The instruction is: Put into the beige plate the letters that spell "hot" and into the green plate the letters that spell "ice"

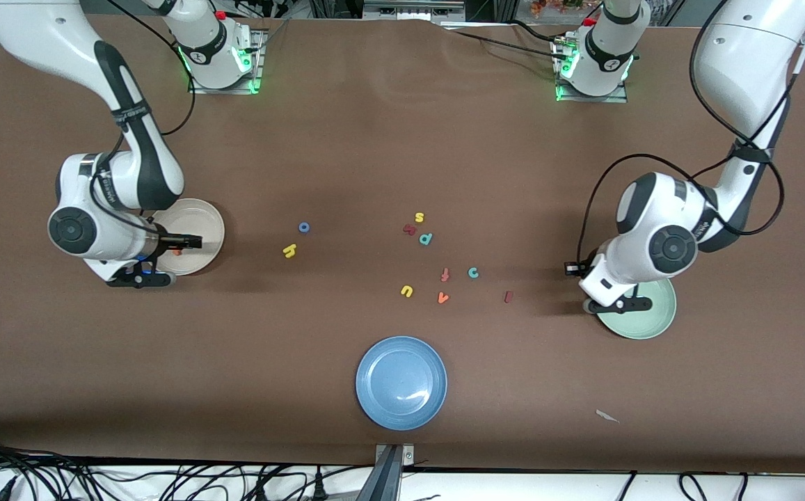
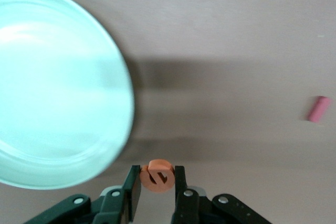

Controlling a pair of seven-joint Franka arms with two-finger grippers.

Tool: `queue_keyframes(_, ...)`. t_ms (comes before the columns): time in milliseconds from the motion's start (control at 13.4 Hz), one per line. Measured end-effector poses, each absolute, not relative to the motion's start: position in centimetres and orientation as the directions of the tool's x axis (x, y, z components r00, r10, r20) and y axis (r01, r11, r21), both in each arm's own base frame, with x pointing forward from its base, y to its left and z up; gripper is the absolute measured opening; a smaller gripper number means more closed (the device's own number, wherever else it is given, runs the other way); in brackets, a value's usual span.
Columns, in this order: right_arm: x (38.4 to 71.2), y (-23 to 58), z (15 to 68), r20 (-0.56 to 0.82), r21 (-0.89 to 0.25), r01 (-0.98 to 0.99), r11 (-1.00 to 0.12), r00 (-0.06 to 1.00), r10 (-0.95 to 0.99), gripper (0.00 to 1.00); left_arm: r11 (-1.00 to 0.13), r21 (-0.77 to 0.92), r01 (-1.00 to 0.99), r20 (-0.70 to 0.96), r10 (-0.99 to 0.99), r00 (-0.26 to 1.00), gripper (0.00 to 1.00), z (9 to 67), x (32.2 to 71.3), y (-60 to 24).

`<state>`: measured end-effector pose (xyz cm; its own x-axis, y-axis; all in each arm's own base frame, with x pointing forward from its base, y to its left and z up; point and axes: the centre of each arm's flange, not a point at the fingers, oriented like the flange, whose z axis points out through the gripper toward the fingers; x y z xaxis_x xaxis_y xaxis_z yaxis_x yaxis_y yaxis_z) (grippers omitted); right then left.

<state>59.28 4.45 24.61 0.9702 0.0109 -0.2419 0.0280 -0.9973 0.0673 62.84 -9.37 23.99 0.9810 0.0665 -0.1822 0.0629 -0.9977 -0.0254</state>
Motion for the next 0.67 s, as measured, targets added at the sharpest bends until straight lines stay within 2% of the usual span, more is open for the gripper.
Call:
queue_keyframes(449,58.2,13.0,25.3,-0.212,0.078,-0.209,-0.975,0.952,-0.221,0.98,-0.991,-0.123,0.054,-0.157,0.073,0.985,0.30,23.7,63.5,-2.1)
queue_keyframes(524,58.1,14.5,25.5,-0.196,0.070,-0.234,-0.970,0.950,-0.243,0.98,-0.991,-0.127,0.051,-0.157,0.071,0.985,0.37,23.5,63.6,-1.7)
queue_keyframes(673,58.0,16.2,25.4,-0.153,0.043,-0.260,-0.965,0.952,-0.263,0.97,-0.993,-0.113,0.020,-0.142,0.036,0.989,0.58,23.2,63.8,-1.6)
